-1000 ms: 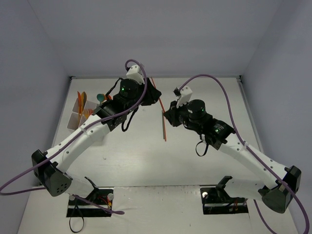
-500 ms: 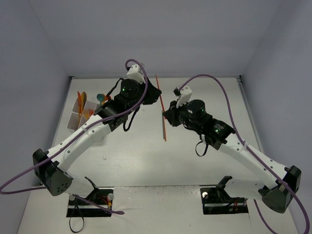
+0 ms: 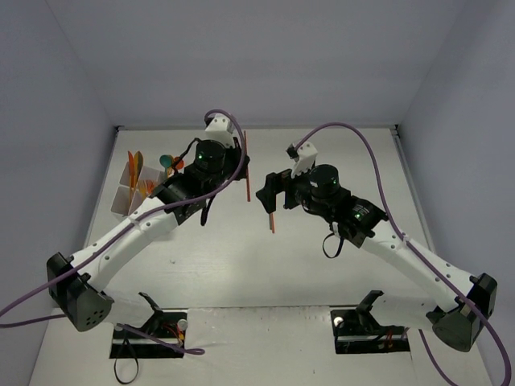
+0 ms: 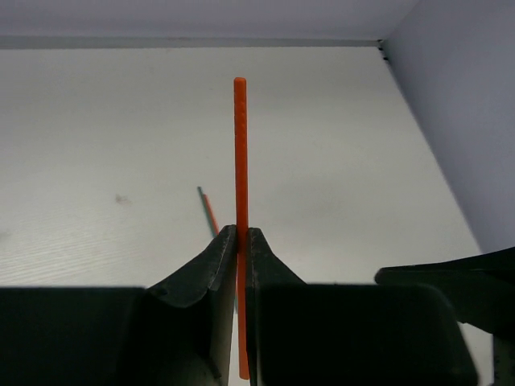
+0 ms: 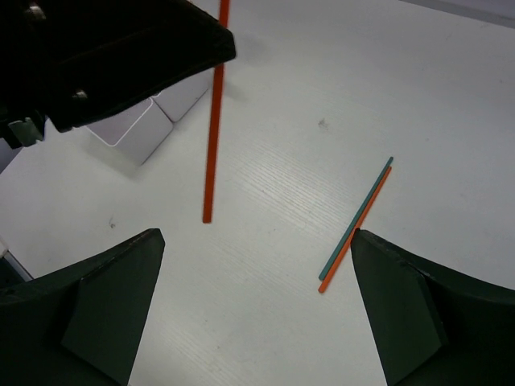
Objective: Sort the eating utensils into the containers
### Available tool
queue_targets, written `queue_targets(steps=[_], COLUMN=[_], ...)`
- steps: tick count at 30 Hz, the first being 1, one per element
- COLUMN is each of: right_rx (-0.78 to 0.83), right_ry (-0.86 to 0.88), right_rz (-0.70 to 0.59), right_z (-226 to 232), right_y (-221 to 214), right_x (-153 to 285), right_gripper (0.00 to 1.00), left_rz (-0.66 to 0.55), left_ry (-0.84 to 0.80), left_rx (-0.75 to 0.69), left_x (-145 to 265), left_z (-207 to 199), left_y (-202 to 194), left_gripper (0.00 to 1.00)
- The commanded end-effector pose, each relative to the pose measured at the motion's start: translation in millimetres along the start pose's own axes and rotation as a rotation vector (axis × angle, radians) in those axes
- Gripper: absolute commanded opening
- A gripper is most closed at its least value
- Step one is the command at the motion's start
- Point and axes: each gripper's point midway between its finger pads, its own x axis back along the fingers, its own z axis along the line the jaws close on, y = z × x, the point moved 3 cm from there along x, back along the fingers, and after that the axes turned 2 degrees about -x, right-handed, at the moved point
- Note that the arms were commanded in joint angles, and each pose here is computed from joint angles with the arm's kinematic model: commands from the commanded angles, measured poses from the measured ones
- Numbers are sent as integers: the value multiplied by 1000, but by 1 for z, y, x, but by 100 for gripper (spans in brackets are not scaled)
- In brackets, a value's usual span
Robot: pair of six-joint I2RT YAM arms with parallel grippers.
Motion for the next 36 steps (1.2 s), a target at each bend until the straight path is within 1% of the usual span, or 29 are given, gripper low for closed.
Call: queue_targets(steps=[1, 3, 5, 9, 11, 13, 15, 19, 21, 23, 26, 31, 36], right_rx=[-25, -42, -70, -75, -71, -68, -64, -59, -59, -55, -56, -55, -45], right_ry=[-13, -31, -78, -82, -87, -87, -59, -51, -52, -56, -72, -86, -103], right_rz=[-71, -56, -43, -7, 5, 11, 32, 50, 56, 60, 68, 80, 111], right_z=[-1, -5, -14, -18, -20, -20, -17, -18, -19, -22, -28, -35, -40], right_y=[13, 6, 0, -10, -14, -15, -19, -24, -26, -27, -31, -36, -46], right_x=[-3, -5, -9, -16, -18, -20, -22, -22, -22, -20, -19, -18, -22], right_gripper=[100, 100, 100, 100, 100, 100, 100, 100, 100, 100, 100, 100, 100], left_rz=[-139, -129, -118, -145, -124, -102, -87, -66, -76, -54, -35, -22, 1], left_ry=[208, 329, 394, 527, 589, 624, 677, 750, 774, 807, 811, 879, 897], left_rx=[-233, -306, -327, -376, -403, -398, -387, -430, -444, -447, -439, -428, -398], left_x=[40, 49, 62, 82, 87, 87, 88, 81, 74, 66, 57, 60, 57], left_z=[49, 86, 117, 179, 209, 230, 260, 289, 300, 314, 322, 347, 357], left_y=[44, 49, 50, 62, 59, 55, 53, 47, 49, 44, 36, 23, 4], left_gripper=[0, 0, 0, 0, 0, 0, 0, 0, 0, 0, 0, 0, 0])
